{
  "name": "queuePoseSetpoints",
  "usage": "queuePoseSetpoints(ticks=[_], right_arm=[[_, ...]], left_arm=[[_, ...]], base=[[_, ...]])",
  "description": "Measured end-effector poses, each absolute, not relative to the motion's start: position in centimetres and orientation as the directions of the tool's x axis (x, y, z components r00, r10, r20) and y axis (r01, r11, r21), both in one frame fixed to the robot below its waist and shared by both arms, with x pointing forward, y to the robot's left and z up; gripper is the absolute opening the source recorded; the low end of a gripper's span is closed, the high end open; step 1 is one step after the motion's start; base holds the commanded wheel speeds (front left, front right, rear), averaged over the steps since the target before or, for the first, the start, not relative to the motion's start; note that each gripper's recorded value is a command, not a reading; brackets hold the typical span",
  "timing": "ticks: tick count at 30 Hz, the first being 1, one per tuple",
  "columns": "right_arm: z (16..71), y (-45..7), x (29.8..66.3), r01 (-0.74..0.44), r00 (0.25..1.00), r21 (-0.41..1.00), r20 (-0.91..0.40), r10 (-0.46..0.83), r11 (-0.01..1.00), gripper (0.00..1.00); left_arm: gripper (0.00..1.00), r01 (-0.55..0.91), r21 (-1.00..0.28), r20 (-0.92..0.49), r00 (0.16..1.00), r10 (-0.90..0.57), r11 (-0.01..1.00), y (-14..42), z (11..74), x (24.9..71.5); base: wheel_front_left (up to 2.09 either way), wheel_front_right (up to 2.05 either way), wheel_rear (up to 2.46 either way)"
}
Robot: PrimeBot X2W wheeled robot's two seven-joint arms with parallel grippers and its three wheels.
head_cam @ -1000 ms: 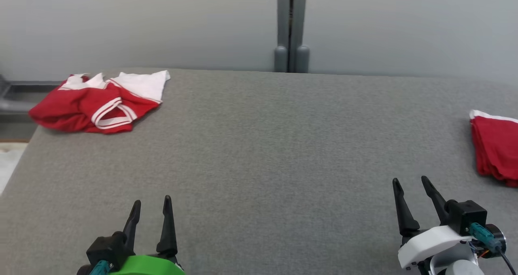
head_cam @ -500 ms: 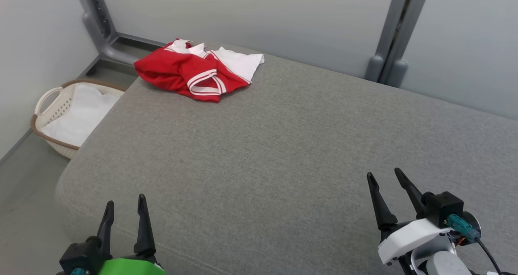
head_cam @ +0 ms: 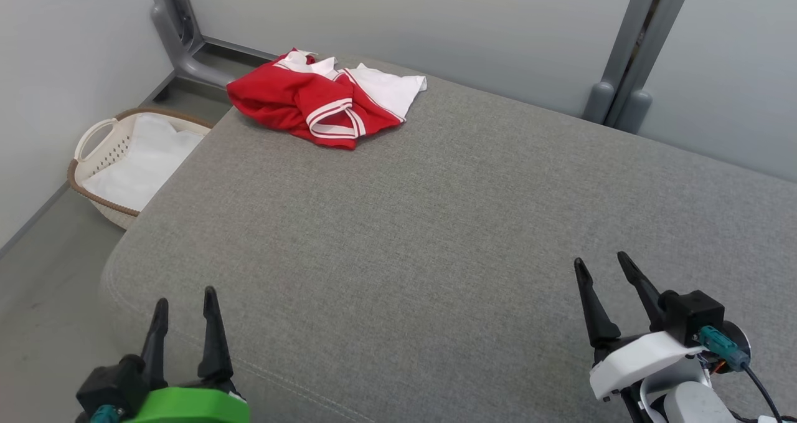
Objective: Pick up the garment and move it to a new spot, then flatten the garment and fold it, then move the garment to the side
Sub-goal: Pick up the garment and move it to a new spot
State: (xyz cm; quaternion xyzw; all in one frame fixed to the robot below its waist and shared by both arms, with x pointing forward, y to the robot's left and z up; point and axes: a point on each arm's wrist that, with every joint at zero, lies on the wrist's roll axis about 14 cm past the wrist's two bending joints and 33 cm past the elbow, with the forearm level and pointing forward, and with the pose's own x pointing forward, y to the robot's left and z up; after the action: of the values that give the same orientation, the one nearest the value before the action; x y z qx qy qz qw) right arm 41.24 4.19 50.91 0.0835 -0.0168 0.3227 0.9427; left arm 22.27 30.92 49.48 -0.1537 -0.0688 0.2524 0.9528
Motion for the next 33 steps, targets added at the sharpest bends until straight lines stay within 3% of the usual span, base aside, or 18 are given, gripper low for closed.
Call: queuePoseSetpoints(ticks=[7, 13, 17, 24, 33], right_arm=[[52.2, 4.6, 42.9, -0.618, 0.785, 0.1, 0.132, 0.605, 0.779, 1.0], [52.9, 4.3, 45.3, -0.604, 0.79, 0.046, 0.166, 0.59, 0.796, 1.0], [53.0, 4.1, 46.8, -0.596, 0.794, 0.028, 0.171, 0.583, 0.803, 1.0], [51.3, 2.9, 48.6, -0.574, 0.813, 0.04, 0.14, 0.565, 0.818, 1.0], [46.9, -0.7, 50.9, -0.496, 0.868, 0.034, 0.061, 0.493, 0.868, 1.0]], left_arm=[[1.0, -0.445, -0.182, 0.202, 0.856, 0.476, 0.877, 35.3, 55.4, 25.2], [1.0, -0.379, -0.009, 0.36, 0.862, 0.357, 0.925, 38.0, 64.7, 32.2], [1.0, -0.353, 0.073, 0.379, 0.875, 0.301, 0.933, 38.8, 68.1, 37.2], [1.0, -0.34, 0.074, 0.28, 0.909, 0.308, 0.937, 40.4, 67.6, 46.1], [1.0, -0.283, 0.037, -0.081, 0.955, 0.285, 0.958, 38.0, 54.4, 54.6]], base=[[0.0, 0.0, 0.0], [0.0, 0.0, 0.0], [0.0, 0.0, 0.0], [0.0, 0.0, 0.0], [0.0, 0.0, 0.0]])
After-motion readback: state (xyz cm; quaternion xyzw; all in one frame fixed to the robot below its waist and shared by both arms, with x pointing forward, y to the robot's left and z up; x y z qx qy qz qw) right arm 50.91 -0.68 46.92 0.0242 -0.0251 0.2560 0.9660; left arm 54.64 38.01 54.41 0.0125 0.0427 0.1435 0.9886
